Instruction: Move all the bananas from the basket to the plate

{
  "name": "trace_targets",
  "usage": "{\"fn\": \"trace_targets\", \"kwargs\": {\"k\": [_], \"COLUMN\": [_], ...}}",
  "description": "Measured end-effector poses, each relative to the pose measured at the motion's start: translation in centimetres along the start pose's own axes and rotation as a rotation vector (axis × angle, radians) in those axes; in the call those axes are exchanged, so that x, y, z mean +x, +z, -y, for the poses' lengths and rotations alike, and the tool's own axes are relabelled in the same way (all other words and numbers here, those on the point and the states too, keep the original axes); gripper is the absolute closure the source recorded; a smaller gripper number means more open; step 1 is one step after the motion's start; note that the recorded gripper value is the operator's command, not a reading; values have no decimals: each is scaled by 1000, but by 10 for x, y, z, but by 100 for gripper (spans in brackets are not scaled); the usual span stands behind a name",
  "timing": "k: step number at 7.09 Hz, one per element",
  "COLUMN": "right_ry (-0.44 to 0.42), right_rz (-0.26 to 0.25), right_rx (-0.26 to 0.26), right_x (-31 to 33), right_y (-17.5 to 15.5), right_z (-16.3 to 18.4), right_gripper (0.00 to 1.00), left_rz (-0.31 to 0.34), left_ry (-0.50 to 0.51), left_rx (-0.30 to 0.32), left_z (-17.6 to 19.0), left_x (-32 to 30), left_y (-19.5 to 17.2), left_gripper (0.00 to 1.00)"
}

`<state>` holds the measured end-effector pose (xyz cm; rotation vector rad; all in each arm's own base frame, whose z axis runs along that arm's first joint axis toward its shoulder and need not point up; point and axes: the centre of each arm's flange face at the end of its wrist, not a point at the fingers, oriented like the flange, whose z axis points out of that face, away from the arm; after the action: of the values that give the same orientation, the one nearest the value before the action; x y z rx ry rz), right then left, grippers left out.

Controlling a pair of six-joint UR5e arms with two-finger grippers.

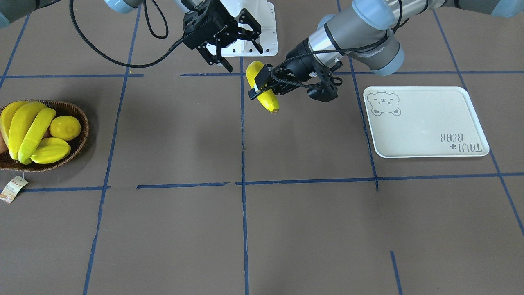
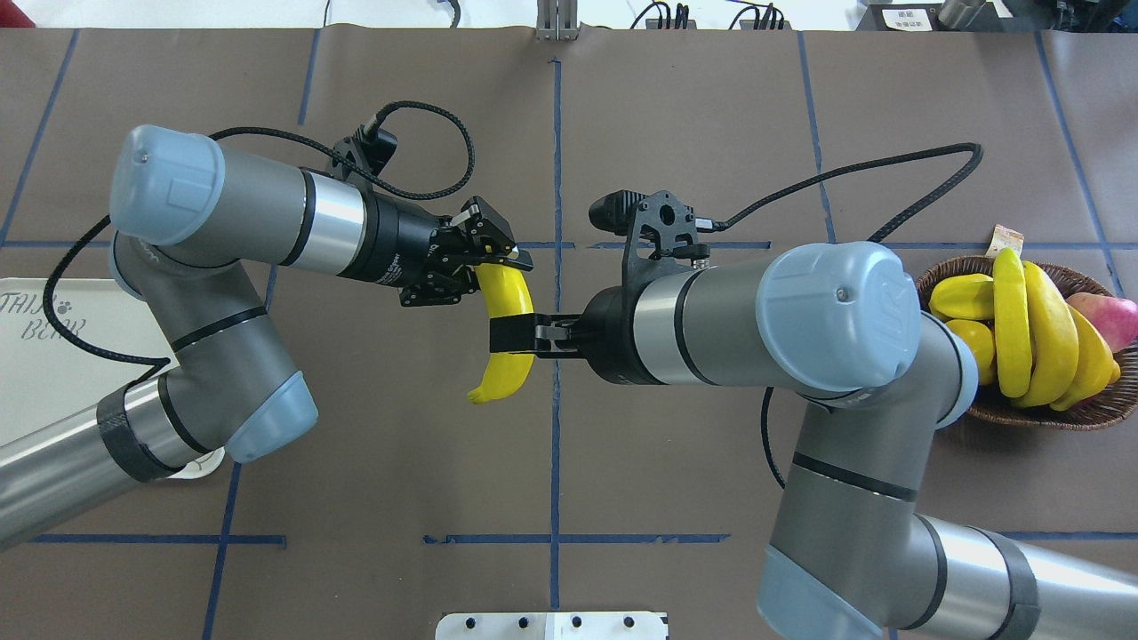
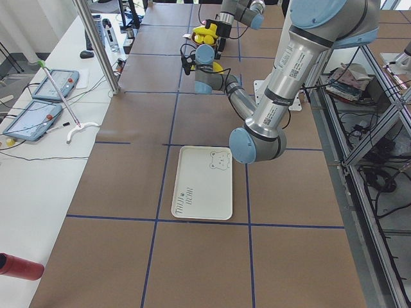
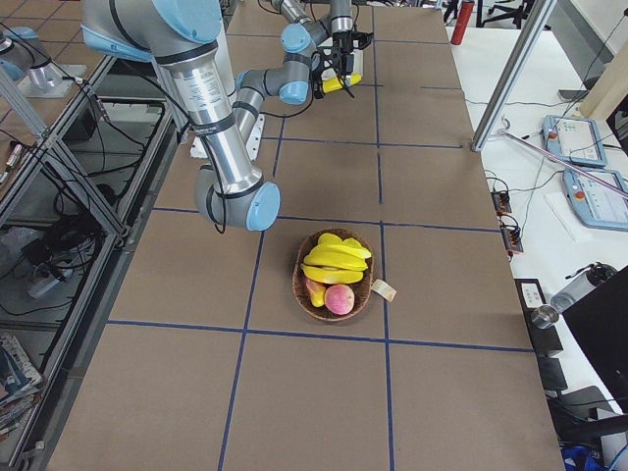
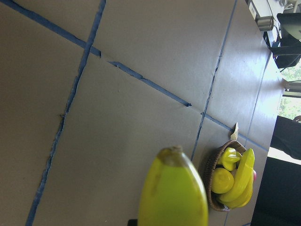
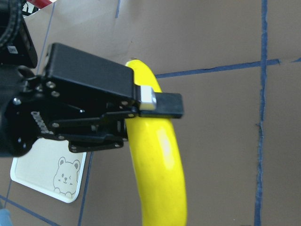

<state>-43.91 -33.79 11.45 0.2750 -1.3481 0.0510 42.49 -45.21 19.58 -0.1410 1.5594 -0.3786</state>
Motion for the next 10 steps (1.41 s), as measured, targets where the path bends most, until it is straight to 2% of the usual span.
{"fn": "trace_targets", "kwargs": {"k": [2,3,5,7,8,10], "right_ry": [30,46,74,92,95,96], "right_rz": [-79,-125,-213,-251,-256,-266], "right_rx": [-20,-25,-28,-19,-16,-10], "right_x": [9,15,29,42,45,50], "right_y": [-26,-33,-38,-41,-42,-41], "right_z": [11,14,19,23,24,24], "right_gripper": [0,0,0,0,0,0], "left_rz": [107,201,453,643,702,780], "left_ry": [13,62,169,221,223,216], "left_rx": [89,135,182,186,191,196], "left_z": [45,62,85,106,115,135], "left_x": [-39,-62,-124,-210,-245,-292], "left_y": [-29,-50,-98,-145,-170,-203], "left_gripper": [100,100,100,100,100,100]}}
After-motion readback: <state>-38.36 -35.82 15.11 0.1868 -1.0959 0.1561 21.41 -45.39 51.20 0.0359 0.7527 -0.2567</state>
